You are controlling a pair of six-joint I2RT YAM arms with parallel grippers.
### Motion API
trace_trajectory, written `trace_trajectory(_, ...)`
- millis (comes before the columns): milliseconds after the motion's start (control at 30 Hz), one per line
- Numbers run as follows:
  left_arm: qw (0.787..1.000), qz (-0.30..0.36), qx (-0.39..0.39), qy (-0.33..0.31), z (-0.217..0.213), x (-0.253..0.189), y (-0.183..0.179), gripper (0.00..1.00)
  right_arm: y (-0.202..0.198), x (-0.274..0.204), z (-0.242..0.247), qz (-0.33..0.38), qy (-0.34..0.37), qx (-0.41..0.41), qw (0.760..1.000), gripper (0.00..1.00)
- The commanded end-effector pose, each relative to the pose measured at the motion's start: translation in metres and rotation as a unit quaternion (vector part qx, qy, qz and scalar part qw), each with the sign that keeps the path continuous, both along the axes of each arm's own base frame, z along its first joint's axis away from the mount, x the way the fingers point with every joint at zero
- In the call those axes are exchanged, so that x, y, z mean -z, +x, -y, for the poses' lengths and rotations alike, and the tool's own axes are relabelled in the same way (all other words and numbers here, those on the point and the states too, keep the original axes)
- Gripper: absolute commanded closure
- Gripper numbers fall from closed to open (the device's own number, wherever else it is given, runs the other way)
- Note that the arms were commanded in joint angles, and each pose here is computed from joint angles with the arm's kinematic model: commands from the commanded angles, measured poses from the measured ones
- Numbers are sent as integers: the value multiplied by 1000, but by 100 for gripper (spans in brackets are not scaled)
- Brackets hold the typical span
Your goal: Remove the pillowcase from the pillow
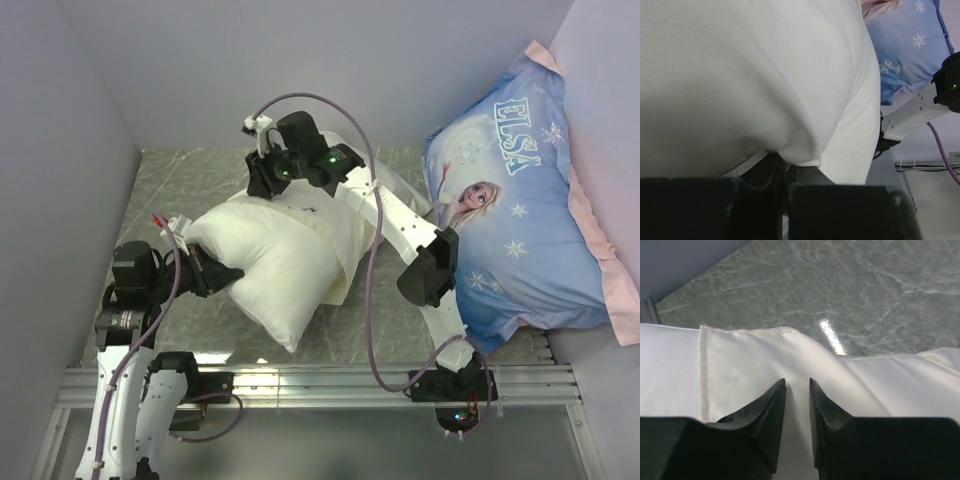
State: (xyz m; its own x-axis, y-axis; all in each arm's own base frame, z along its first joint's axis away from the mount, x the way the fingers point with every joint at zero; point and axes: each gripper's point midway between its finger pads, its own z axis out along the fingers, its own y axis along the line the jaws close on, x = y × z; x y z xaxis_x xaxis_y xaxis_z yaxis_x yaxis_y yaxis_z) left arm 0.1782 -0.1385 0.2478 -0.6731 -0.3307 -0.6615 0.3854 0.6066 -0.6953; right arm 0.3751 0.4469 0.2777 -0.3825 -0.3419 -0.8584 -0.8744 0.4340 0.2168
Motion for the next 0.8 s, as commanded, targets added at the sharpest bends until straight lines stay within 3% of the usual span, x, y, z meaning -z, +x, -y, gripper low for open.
trace_trajectory(0, 999, 34, 19, 1, 4, -13, -5, 99, 16, 30, 9, 19, -69, 40, 997, 71)
trace_trajectory(100, 999, 36, 17, 3, 4, -14, -6, 99, 27, 51, 18, 17, -103, 75, 992, 100)
trace_trajectory(200, 999, 43, 14, 5, 3, -16, -6, 100, 50, 58, 37, 33, -130, 135, 982, 100)
trace_trajectory(333, 998, 54, 16, 4, 4, -20, -10, 99, 87, 53, 67, 23, -115, 224, 967, 100)
trace_trajectory(500, 998, 63, 13, 4, 3, -25, -14, 100, 133, 54, 125, 24, -119, 350, 929, 100)
trace_trajectory(767, 994, 104, -32, 0, -4, -68, -11, 100, 149, 38, 153, 45, -114, 413, 903, 100)
